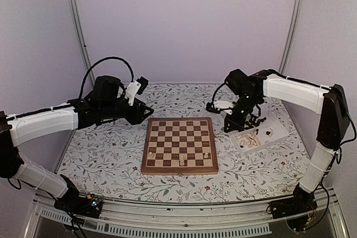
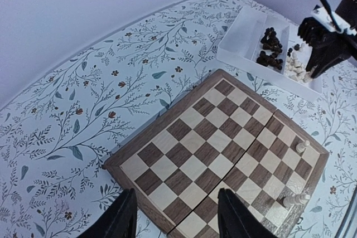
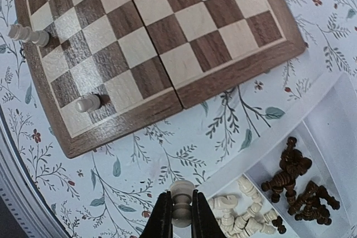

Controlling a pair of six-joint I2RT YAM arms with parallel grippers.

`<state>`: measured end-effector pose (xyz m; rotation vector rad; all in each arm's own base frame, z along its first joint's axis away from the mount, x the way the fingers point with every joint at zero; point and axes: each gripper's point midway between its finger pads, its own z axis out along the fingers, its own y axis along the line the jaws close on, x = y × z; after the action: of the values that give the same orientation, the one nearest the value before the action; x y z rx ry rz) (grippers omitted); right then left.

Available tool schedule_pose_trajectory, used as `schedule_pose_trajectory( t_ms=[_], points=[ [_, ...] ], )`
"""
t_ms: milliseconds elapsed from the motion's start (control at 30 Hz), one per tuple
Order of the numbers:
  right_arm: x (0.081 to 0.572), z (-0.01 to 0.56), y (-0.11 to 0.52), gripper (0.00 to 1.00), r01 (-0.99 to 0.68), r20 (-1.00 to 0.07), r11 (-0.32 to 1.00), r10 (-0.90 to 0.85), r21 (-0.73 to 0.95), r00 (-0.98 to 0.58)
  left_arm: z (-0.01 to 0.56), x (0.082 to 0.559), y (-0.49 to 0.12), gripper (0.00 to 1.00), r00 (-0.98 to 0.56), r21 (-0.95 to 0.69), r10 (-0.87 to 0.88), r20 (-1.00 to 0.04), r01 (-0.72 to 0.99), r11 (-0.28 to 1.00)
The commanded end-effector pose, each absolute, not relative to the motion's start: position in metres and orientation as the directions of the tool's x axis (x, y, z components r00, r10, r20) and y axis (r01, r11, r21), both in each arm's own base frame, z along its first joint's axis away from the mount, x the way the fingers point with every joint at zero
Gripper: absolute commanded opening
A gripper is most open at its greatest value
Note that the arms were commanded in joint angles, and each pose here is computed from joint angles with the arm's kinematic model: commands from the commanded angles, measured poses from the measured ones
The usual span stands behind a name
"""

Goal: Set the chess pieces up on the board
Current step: Place the chess piece on the chessboard.

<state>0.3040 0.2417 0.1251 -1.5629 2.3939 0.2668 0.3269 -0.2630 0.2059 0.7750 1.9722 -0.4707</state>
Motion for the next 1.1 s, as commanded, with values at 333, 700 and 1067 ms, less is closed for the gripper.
schedule_pose_trajectory(
  t_ms=[333, 700, 1067],
  points=[
    [0.242, 0.095, 0.327, 0.06, -0.990, -0.228, 0.124, -0.964, 0.073, -0.138, 0.221, 0.332, -0.253, 0.52, -0.343, 0.008, 0.316, -0.885, 0.666, 0.746],
    [0.235, 0.081, 0.362, 0.07, -0.994, -0.235, 0.054, -0.969, 0.093, -0.075, 0.223, 0.330, -0.253, 0.52, -0.341, 0.006, 0.313, -0.886, 0.668, 0.744],
    [0.240, 0.061, 0.365, 0.08, -0.994, -0.218, 0.052, -0.973, 0.094, -0.072, 0.223, 0.331, -0.252, 0.52, -0.343, 0.005, 0.313, -0.886, 0.667, 0.745]
  ],
)
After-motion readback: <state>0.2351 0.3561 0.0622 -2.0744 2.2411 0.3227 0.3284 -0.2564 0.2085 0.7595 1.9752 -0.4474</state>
